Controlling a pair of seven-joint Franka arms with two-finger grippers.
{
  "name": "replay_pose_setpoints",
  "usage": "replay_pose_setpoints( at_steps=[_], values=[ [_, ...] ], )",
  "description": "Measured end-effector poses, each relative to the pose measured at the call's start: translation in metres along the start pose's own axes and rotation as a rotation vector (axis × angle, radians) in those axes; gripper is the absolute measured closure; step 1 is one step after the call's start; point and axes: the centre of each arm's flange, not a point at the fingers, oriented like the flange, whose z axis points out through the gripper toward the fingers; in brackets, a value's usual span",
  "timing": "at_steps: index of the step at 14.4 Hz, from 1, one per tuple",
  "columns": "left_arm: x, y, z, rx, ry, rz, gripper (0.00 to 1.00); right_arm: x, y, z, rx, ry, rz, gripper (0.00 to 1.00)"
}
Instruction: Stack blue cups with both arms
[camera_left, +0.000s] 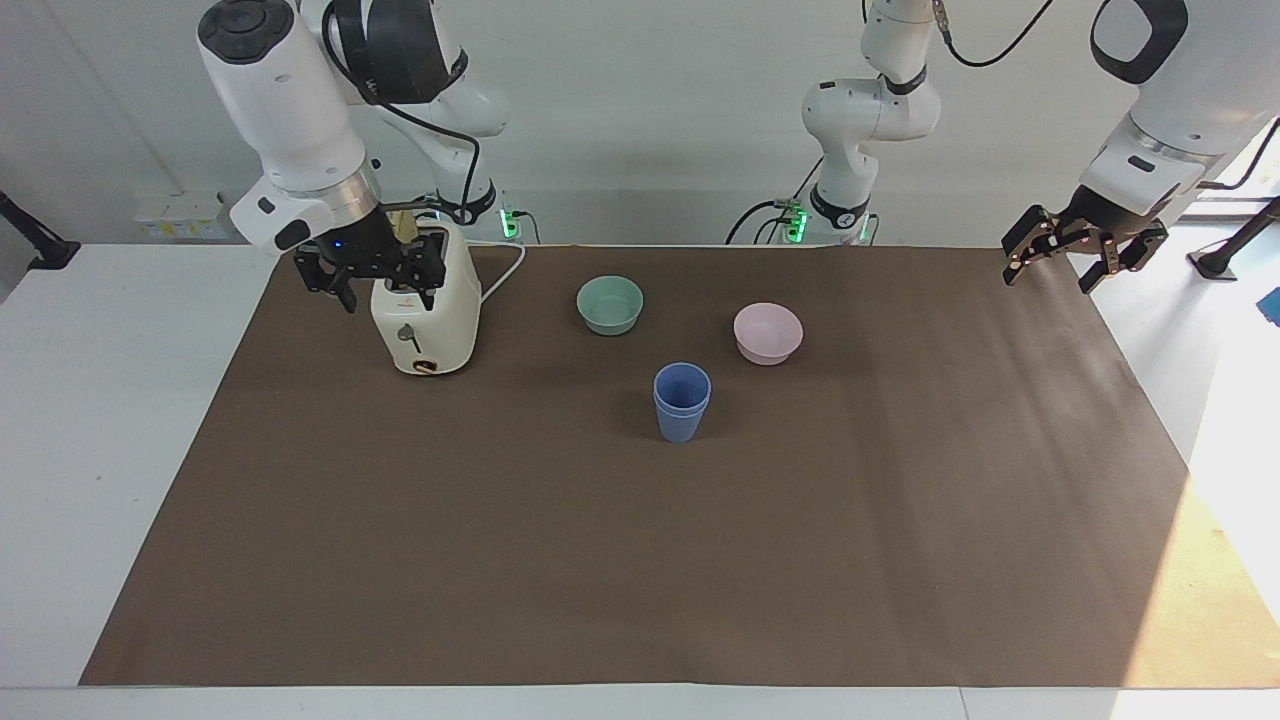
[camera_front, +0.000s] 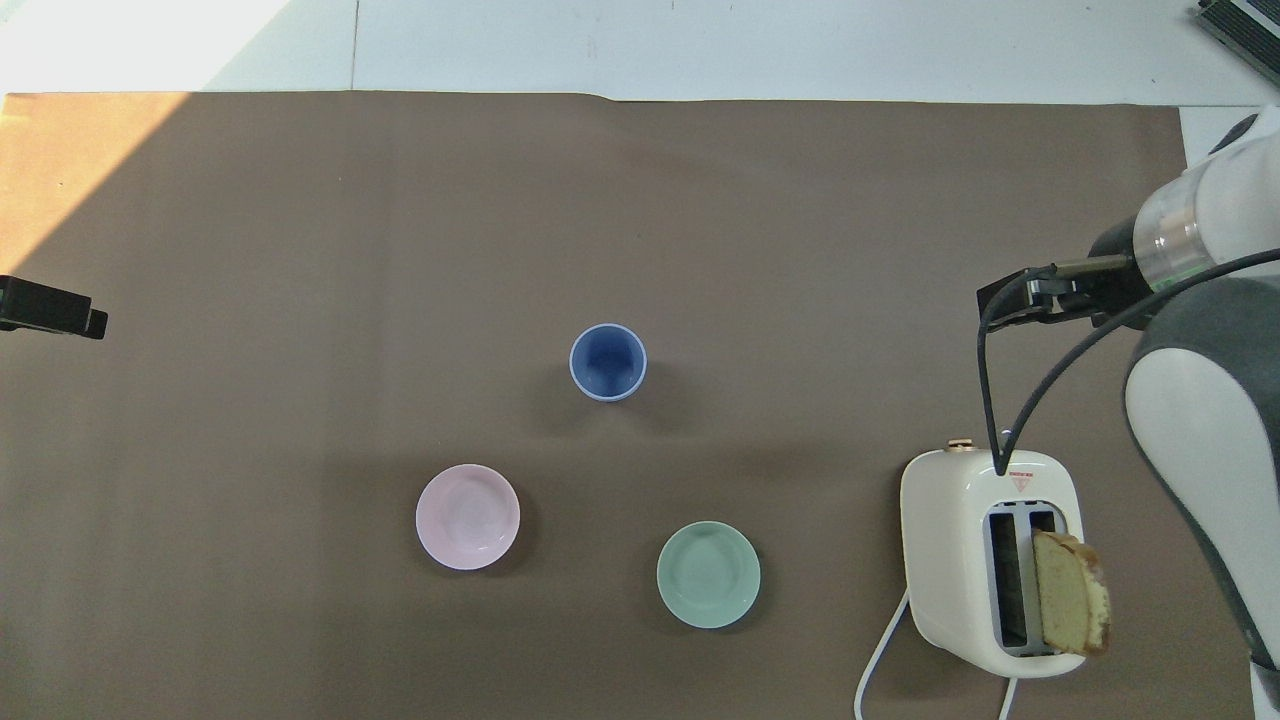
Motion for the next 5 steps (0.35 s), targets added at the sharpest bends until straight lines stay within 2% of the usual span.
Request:
replay_pose_setpoints(
  at_steps=[5],
  values=[
    [0.0, 0.0001, 0.0, 0.0, 0.0, 0.0, 0.0, 0.0039, 0.0056, -0.0014, 0.003, 0.03, 0.01, 0.0]
  ],
)
